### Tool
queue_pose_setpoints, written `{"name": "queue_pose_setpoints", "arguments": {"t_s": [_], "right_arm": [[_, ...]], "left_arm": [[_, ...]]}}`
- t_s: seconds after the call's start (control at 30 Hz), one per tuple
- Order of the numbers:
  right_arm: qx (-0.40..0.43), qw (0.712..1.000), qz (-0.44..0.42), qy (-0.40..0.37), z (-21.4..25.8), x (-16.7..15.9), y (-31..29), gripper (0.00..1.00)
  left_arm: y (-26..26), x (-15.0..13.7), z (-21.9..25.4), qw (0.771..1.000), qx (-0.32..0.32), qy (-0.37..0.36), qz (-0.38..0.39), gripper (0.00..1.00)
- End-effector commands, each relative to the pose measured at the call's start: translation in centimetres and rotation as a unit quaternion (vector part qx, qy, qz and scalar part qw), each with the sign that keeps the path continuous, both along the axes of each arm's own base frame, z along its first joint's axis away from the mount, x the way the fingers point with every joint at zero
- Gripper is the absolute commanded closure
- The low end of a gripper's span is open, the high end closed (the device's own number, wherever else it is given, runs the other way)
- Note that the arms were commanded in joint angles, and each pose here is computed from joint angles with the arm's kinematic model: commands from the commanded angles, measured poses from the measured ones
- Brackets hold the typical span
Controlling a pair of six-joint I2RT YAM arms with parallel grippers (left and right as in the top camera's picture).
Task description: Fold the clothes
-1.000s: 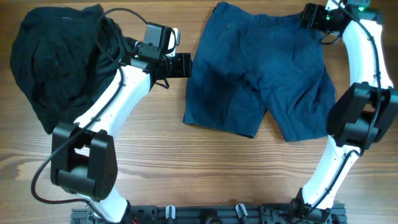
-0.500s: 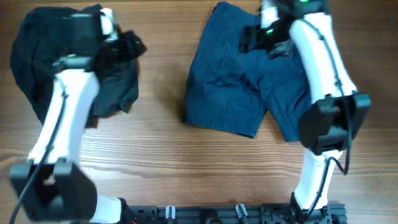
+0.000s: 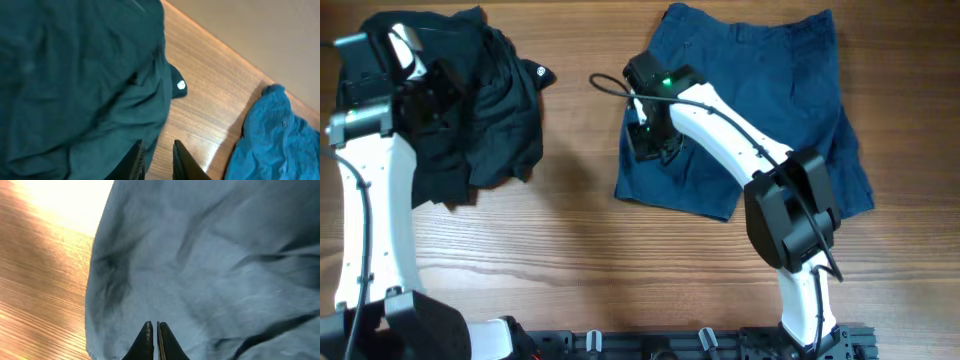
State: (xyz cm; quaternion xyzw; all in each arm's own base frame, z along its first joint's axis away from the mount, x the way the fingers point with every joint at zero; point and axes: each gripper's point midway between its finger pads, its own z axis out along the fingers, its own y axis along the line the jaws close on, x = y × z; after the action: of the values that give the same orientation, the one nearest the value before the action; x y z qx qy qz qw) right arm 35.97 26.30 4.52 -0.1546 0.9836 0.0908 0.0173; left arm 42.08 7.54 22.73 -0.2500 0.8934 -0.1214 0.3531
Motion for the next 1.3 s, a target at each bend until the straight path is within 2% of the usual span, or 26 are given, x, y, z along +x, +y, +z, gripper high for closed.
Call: {"name": "queue_pose_setpoints", "arguments": {"t_s": [0.0,0.33,0.57,0.93,1.03,1.13,1.27], "right_arm": [[0.011,1.0,0.001,0.01,-1.5,-1.3,0.8,0.96],[0.004,0.998,0.065,0.021,-4.2,-3.7,1.2,0.96],[-0.015,0.986,0.153,0.061,-6.3,-7.5,2.3,0.96],[-0.025,0.965,0.243,0.092,-6.0,-12.2,4.1,0.96],[-0.003,0.963,0.247,0.11,-4.8,-13.2,5.2,0.96],[0.028,0.964,0.245,0.095,-2.0,-12.4,6.9,0.96],[0.051,0.986,0.159,0.006,5.6,-6.9,6.9,0.96]], "left_arm": [[1.1,-0.9,1.9,0.999,-0.01,-0.02,0.025,0.81],[2.6,-1.6,2.6,0.998,-0.014,-0.028,0.051,0.8],[4.4,-2.7,4.0,0.996,-0.008,-0.043,0.076,0.77],[5.8,-4.1,3.1,0.995,-0.014,-0.02,0.098,0.77],[5.8,-4.1,3.1,0.995,-0.014,-0.02,0.098,0.78],[5.8,-4.1,3.1,0.995,-0.014,-0.02,0.098,0.77],[5.1,-3.9,3.1,0.996,-0.017,-0.02,0.088,0.79]]}}
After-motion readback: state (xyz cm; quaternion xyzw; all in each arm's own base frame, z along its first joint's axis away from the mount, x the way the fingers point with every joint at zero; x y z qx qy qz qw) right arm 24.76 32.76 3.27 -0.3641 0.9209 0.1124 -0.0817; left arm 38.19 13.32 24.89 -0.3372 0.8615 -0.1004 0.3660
